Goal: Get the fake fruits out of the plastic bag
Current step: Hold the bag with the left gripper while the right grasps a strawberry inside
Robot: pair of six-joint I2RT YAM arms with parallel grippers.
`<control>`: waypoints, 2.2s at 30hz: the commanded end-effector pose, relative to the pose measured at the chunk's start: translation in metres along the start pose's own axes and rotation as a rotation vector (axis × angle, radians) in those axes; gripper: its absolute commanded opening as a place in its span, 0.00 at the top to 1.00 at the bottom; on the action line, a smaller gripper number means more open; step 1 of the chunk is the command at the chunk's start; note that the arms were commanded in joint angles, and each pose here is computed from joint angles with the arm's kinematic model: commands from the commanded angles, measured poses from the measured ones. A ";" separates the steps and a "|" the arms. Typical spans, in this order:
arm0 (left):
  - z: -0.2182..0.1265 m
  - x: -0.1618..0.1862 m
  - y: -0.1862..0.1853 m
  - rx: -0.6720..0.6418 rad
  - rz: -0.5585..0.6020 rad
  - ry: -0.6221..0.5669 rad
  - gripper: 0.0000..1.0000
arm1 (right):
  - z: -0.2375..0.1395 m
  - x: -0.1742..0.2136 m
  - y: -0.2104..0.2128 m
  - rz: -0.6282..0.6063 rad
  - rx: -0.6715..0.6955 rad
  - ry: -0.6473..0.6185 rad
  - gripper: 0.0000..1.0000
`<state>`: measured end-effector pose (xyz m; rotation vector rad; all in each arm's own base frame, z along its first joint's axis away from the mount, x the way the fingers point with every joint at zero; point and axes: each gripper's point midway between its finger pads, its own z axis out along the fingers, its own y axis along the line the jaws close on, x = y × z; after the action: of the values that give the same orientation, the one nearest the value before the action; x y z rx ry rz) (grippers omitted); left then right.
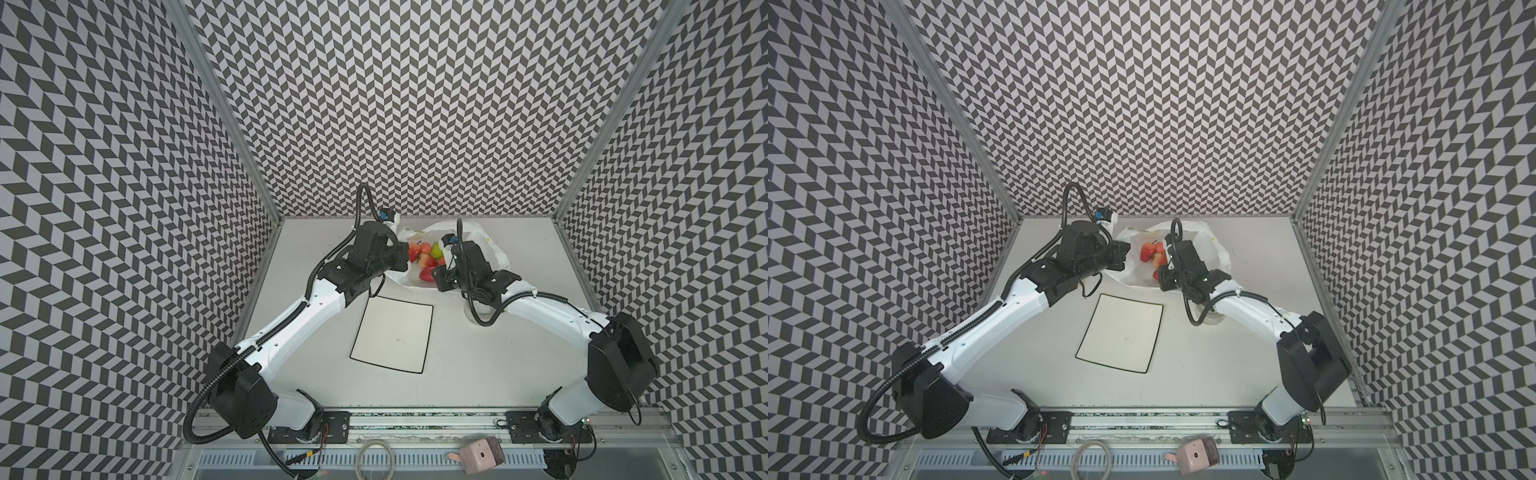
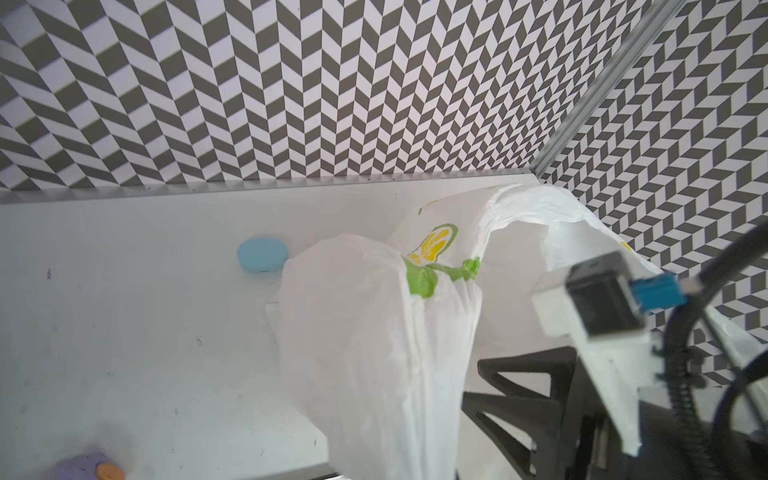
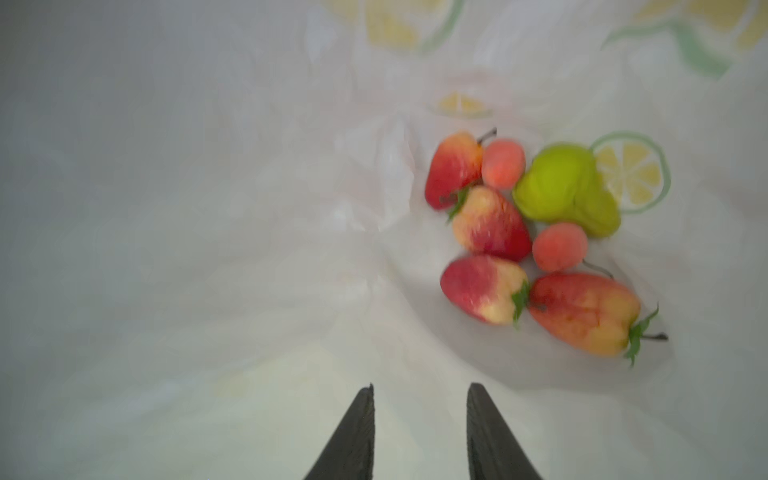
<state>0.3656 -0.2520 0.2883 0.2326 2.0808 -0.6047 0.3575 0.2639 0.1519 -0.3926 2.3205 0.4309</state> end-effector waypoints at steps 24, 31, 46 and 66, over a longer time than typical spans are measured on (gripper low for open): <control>-0.024 0.031 -0.009 0.173 -0.109 -0.106 1.00 | 0.010 -0.026 0.003 0.418 0.104 -0.117 0.53; -0.025 0.032 -0.009 0.169 -0.102 -0.110 1.00 | 0.064 -0.017 0.006 0.703 0.135 -0.024 0.47; -0.025 0.034 -0.014 0.174 -0.093 -0.111 1.00 | 0.112 -0.002 -0.050 0.985 0.397 -0.036 0.28; -0.025 0.032 -0.011 0.159 -0.093 -0.123 1.00 | 0.153 0.006 -0.066 0.987 0.450 -0.008 0.28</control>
<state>0.3270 -0.2526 0.2677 0.1865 1.9724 -0.8164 0.4699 0.2715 0.0421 0.9691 2.3771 0.3644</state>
